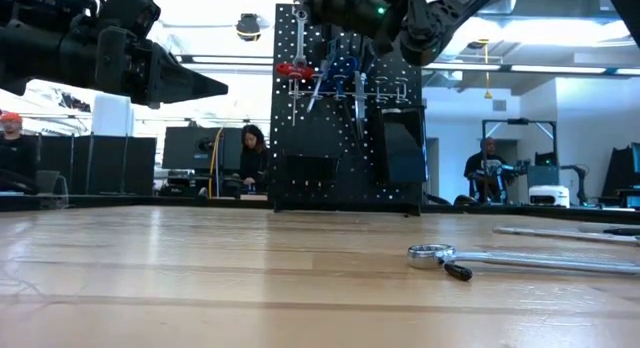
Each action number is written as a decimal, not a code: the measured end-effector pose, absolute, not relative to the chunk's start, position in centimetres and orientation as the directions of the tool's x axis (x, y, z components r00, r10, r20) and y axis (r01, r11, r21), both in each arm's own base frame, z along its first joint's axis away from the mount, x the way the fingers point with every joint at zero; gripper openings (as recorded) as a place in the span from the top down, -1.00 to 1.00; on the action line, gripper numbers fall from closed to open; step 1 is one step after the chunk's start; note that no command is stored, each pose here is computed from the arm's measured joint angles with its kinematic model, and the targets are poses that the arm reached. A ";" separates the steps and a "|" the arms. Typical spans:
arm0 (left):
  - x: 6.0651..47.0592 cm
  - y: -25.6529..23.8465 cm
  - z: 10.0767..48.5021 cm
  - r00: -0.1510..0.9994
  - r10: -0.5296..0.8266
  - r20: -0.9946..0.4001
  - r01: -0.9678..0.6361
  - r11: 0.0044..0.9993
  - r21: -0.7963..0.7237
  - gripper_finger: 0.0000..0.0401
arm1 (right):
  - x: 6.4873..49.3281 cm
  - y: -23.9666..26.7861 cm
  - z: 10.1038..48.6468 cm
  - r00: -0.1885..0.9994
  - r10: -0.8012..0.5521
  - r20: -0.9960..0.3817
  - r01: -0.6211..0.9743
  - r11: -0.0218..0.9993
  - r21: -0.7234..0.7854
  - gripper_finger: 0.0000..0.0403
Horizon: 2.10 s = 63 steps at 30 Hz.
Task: Hang tools onto peg board
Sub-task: Hang the wrench on the pegboard
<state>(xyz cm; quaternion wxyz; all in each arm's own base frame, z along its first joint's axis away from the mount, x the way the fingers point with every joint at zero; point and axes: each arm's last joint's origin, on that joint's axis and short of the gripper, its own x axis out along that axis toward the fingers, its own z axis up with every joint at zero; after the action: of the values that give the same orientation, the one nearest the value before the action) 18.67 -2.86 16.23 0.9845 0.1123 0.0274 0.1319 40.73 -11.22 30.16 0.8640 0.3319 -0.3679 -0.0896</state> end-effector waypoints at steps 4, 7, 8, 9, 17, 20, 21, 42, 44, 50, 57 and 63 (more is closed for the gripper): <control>18.7 -2.9 16.2 0.964 0.266 -0.025 -0.253 0.940 0.228 0.68 | 40.9 -11.6 29.7 0.716 -0.458 0.527 -0.049 0.720 0.692 0.90; 18.7 -2.9 16.2 0.964 0.266 -0.024 -0.253 0.940 0.228 0.68 | 40.8 -11.6 29.7 0.695 -0.497 0.520 -0.028 0.703 0.710 0.90; 18.7 -2.9 16.2 0.964 0.266 -0.025 -0.253 0.940 0.228 0.68 | 40.8 -11.6 29.7 0.692 -0.500 0.521 -0.029 0.701 0.712 0.90; 18.7 -2.9 16.2 0.964 0.266 -0.025 -0.253 0.940 0.228 0.68 | 40.8 -11.6 29.7 0.691 -0.500 0.522 -0.031 0.701 0.713 0.90; 18.7 -2.9 16.2 0.964 0.266 -0.024 -0.253 0.940 0.228 0.68 | 41.0 -11.8 29.4 0.705 -0.515 0.487 -0.024 0.669 0.743 0.90; 18.7 -2.9 16.2 0.964 0.266 -0.025 -0.253 0.940 0.228 0.68 | 41.1 -11.9 29.2 0.703 -0.536 0.467 -0.001 0.656 0.755 0.90; 18.7 -2.9 16.2 0.964 0.266 -0.025 -0.253 0.940 0.228 0.68 | 41.0 -11.9 29.2 0.701 -0.538 0.467 0.000 0.656 0.755 0.90; 18.7 -2.9 16.2 0.964 0.266 -0.025 -0.254 0.940 0.229 0.68 | 40.9 -11.4 29.6 0.683 -0.529 0.503 0.006 0.693 0.721 0.32; 18.7 -2.9 16.2 0.964 0.266 -0.025 -0.253 0.940 0.229 0.68 | 40.9 -11.4 29.6 0.679 -0.528 0.510 0.001 0.695 0.719 0.22; 18.7 -2.9 16.2 0.964 0.266 -0.024 -0.254 0.940 0.229 0.68 | 40.9 -11.4 29.7 0.677 -0.527 0.514 -0.003 0.697 0.717 0.04; 18.7 -2.9 16.2 0.964 0.266 -0.025 -0.254 0.940 0.228 0.68 | 40.8 -11.6 29.6 0.664 -0.546 0.511 0.005 0.686 0.727 0.04; 18.7 -2.9 16.2 0.964 0.266 -0.025 -0.254 0.940 0.227 0.68 | 40.8 -12.4 29.4 0.668 -0.569 0.479 0.031 0.665 0.747 0.10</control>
<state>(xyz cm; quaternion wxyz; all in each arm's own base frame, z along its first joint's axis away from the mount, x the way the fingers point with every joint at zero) 18.67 -2.86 16.23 0.9845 0.1117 0.0275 0.1321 40.77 -12.37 29.35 0.8359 0.3680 -0.3655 -0.1797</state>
